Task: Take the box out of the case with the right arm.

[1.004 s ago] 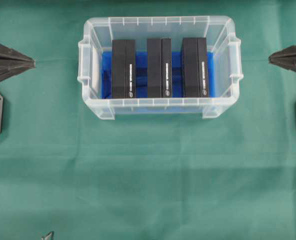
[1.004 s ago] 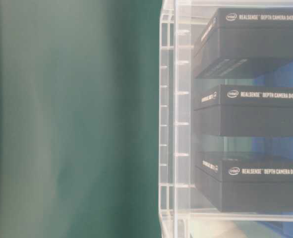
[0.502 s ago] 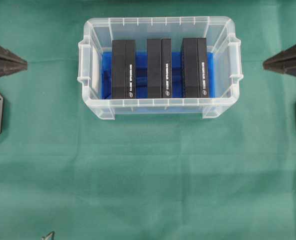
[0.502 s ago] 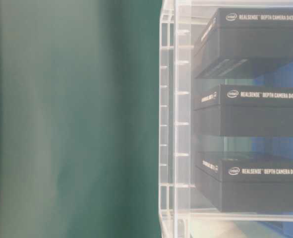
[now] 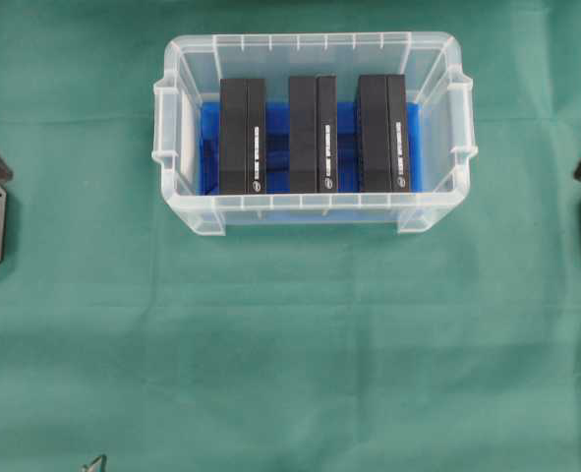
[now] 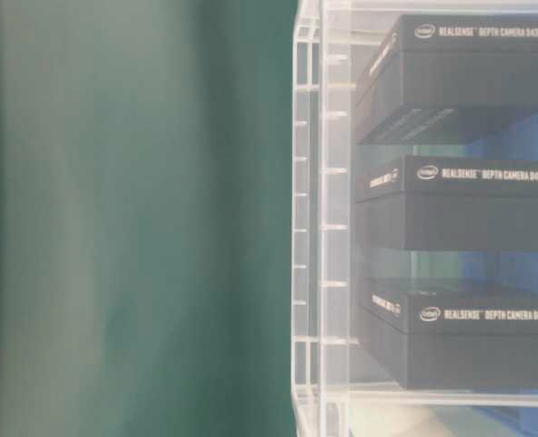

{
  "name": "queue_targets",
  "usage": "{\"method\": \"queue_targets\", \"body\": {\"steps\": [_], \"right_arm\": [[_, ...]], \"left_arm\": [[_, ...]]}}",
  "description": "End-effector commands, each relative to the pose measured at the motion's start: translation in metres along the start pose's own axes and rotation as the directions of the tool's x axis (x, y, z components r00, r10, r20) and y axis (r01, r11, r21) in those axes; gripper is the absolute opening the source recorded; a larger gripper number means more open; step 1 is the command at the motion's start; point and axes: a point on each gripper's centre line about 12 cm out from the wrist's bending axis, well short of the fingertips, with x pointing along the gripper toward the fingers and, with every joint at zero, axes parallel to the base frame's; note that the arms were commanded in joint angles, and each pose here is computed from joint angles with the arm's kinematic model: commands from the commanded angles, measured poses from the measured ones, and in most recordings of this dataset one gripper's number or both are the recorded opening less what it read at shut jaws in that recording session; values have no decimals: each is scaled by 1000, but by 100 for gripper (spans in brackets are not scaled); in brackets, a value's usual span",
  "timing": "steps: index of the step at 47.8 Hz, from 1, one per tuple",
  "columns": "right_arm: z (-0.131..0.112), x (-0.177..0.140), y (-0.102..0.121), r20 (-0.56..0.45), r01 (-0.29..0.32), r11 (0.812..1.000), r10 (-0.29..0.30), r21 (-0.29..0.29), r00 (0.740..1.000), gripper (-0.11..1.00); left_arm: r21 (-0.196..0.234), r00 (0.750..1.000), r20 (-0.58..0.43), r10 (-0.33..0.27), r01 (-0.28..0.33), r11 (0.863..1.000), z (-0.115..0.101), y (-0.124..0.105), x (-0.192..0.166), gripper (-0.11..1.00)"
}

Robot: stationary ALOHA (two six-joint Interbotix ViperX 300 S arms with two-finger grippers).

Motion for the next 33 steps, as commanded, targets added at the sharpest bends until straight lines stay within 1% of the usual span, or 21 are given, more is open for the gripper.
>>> {"method": "queue_targets", "body": {"steps": [1,9,12,14,16,18,20,21,24,26,30,33], "right_arm": [[3,-6,1,-13,9,1000,-9,7,1000,1],[4,-5,0,-14,16,1000,-15,9,1000,1],[5,-5,0,-12,17,999,-16,27,1000,1],[4,-5,0,-13,18,998,-17,54,1000,1],[4,-5,0,-16,19,996,-18,92,1000,1],[5,-5,0,-19,21,990,-19,142,1000,1],[4,-5,0,-22,25,979,-21,204,1000,1],[4,-5,0,-25,27,967,-21,255,999,1],[4,-4,0,-29,33,932,-24,362,999,1],[5,-4,0,-29,34,898,-24,438,999,1],[5,-3,0,-33,40,812,-26,582,999,1],[5,-3,0,-35,43,726,-26,686,999,1]], "left_arm": [[2,1000,-11,-1,1,1000,4,-2,-5,2],[1,1000,-12,0,0,1000,4,-2,-4,2],[0,1000,-14,-2,2,1000,4,-2,-4,2],[-1,1000,-14,-1,1,1000,4,-2,-4,2],[0,1000,-12,0,0,1000,4,-2,-4,2],[0,1000,-12,0,0,1000,4,-2,-4,2],[-1,1000,-14,1,-1,1000,4,-2,-4,2],[-1,1000,-14,1,-1,1000,4,-2,-4,2],[-1,1000,-14,-1,1,1000,4,-2,-4,2],[-1,1000,-13,-1,1,1000,4,-2,-4,2],[0,1000,-14,0,0,1000,4,-2,-4,2],[-1,1000,-14,0,0,1000,4,-2,-4,2]]}}
